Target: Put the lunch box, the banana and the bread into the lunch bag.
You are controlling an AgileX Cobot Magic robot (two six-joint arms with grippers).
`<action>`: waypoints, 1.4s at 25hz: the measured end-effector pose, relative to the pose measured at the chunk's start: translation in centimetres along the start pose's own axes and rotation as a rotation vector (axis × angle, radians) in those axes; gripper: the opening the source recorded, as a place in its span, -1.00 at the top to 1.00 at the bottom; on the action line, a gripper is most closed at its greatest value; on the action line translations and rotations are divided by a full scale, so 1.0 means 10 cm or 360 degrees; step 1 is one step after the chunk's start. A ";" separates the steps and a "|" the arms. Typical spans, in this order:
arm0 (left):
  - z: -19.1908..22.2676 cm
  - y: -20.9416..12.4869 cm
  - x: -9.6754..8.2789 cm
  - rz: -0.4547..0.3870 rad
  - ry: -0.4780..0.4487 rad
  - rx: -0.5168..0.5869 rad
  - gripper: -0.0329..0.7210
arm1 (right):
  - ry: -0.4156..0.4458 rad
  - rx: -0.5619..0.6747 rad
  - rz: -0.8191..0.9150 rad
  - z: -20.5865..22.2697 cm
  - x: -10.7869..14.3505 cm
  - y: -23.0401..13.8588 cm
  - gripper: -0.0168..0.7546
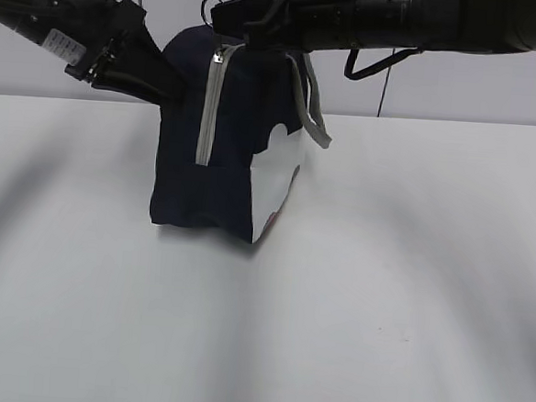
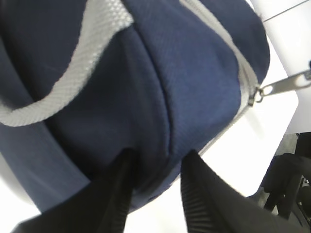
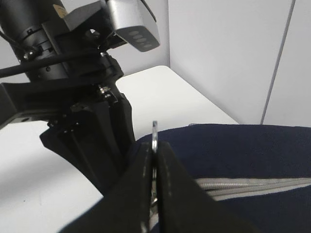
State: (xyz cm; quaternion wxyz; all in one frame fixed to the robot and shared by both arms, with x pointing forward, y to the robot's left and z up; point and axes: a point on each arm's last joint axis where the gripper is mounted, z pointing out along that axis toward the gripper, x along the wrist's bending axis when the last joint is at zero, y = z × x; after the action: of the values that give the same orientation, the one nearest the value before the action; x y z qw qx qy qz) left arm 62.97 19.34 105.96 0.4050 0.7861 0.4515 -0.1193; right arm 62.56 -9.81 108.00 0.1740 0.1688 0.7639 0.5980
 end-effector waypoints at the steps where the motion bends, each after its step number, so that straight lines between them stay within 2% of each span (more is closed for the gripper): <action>1: 0.01 0.00 -0.01 0.0005 -0.0001 0.0000 0.26 | 0.0000 0.0000 0.0000 0.00 0.00 0.00 1.00; 4: 0.05 0.01 -0.04 0.0021 0.0002 0.0000 0.36 | -0.0001 -0.0002 0.0005 0.00 0.00 0.00 1.00; 8: 0.06 0.01 -0.04 0.0030 0.0010 0.0009 0.81 | -0.0009 -0.0018 0.0026 0.00 -0.01 0.01 1.00; 10: 0.06 0.00 -0.04 0.0031 0.0005 0.0015 0.89 | -0.0012 -0.0019 0.0032 0.00 -0.01 0.01 1.00; 15: 0.07 0.00 -0.05 0.0034 0.0002 0.0018 0.90 | -0.0034 -0.0030 0.0059 0.00 -0.02 0.02 1.00; 27: 0.05 -0.04 -0.05 0.0071 0.0045 0.0098 0.91 | -0.0228 -0.0078 0.0179 -0.01 -0.14 0.06 1.00; 35: 0.04 -0.04 -0.05 0.0088 0.0063 0.0116 0.91 | -0.0296 -0.0099 0.0161 -0.02 -0.19 0.14 1.00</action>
State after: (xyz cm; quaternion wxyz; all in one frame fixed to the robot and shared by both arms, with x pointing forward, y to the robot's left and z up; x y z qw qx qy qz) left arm 62.41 18.87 105.74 0.3704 0.8146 0.4329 -0.1089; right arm 64.20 -10.51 109.47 0.2189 0.2565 0.7160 0.6113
